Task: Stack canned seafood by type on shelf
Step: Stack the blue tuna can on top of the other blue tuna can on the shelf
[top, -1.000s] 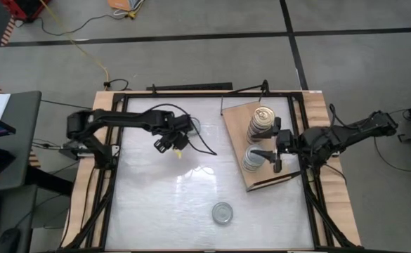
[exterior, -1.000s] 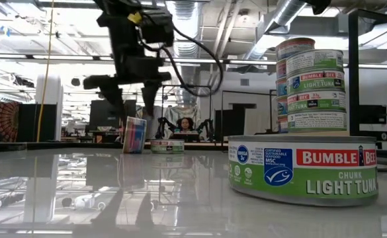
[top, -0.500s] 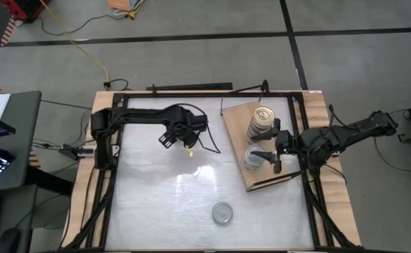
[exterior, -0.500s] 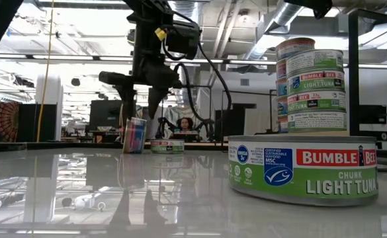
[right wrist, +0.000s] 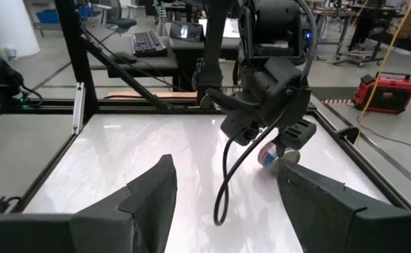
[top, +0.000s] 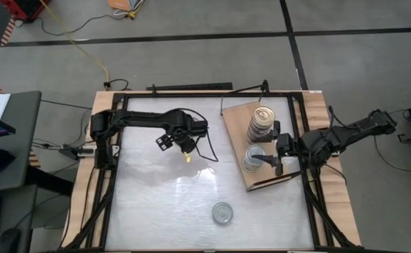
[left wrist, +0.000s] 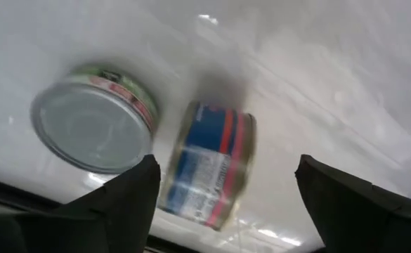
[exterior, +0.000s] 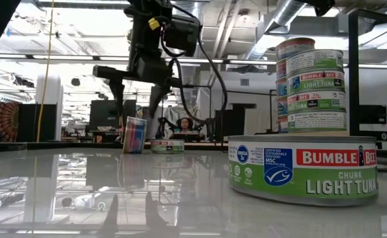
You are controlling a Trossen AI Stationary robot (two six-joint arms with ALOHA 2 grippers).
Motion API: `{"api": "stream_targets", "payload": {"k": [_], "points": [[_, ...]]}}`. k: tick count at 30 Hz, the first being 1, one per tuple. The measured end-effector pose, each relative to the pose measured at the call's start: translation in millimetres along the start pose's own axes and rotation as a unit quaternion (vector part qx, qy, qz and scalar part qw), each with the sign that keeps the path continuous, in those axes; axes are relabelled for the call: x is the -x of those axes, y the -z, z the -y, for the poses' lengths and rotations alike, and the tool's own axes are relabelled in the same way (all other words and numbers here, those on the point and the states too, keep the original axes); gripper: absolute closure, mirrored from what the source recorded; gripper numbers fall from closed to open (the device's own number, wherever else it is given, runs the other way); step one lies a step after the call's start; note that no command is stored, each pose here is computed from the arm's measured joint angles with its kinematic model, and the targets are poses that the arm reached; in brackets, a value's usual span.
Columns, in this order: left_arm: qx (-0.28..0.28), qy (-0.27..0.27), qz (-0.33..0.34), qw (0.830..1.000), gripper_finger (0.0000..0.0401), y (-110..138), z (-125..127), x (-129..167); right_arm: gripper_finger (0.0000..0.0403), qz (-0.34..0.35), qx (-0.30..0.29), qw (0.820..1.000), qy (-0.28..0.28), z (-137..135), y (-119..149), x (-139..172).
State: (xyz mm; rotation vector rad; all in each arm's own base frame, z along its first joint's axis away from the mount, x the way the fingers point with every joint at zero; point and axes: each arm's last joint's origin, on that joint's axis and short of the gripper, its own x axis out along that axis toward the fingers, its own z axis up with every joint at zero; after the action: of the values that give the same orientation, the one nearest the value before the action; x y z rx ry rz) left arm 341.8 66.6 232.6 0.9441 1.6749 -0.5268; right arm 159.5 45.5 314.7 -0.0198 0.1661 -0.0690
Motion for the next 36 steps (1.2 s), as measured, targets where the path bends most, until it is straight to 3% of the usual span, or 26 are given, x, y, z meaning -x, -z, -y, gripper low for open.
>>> {"api": "stream_targets", "payload": {"k": [6,13,24,28,36], "points": [[-0.023,-0.015,0.018,0.999,0.0062,3,-7,-2,0.0131,0.000,0.004,1.000,0.001,0,0,0],[-0.031,0.016,0.006,0.999,0.0064,22,-8,-22,0.0131,0.004,0.009,1.000,0.002,1,-1,1],[-0.081,0.008,0.002,0.997,0.0070,29,-9,-44,0.0131,0.007,0.011,1.000,0.002,1,-2,1],[-0.080,0.002,-0.017,0.997,0.0101,31,-10,-45,0.0131,0.007,0.011,1.000,0.002,1,-1,1],[-0.069,-0.018,-0.034,0.997,0.0214,33,-14,-46,0.0131,0.007,0.011,1.000,0.002,1,-2,1]]}}
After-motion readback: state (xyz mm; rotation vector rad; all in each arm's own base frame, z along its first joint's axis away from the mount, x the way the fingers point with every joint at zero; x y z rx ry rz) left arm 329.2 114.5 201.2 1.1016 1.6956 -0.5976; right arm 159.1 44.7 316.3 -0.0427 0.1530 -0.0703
